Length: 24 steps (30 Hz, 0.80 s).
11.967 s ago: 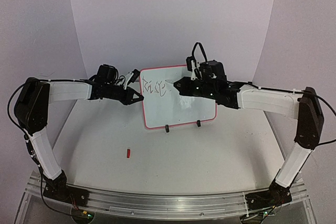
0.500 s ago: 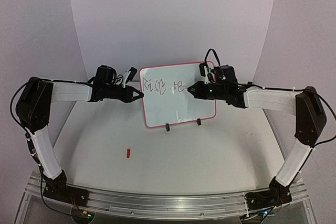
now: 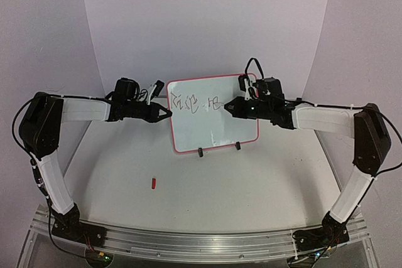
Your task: Write a sentence on the whiteboard
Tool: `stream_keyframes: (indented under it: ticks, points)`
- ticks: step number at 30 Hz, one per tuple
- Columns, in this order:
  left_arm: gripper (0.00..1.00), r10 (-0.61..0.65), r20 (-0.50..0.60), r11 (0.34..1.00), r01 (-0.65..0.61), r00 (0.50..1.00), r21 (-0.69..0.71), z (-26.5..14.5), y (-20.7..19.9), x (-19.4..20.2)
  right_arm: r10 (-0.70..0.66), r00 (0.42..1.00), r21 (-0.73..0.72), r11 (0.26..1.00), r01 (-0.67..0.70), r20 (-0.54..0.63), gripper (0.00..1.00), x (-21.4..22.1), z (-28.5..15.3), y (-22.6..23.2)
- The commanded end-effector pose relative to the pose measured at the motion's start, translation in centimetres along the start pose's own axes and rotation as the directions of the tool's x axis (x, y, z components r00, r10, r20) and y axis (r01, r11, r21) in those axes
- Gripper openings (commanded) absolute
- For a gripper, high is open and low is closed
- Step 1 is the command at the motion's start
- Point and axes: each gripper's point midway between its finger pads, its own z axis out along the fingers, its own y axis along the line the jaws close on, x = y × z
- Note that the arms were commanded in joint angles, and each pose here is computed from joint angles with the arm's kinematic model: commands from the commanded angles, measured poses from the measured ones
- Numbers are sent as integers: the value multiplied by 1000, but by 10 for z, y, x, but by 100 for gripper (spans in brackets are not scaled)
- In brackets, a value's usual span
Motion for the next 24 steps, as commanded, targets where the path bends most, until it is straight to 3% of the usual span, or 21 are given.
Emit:
stream_keyframes:
  ticks: [1,24]
  points:
    - [0,47,4,998,-47,999,-44,-5,0,-11,-16,993,-20,1000,18,115,0,-34,-33,17]
    - [0,45,-3,998,-45,999,-49,-5,2,-9,16,997,79,997,-22,77,0,-19,-29,-21]
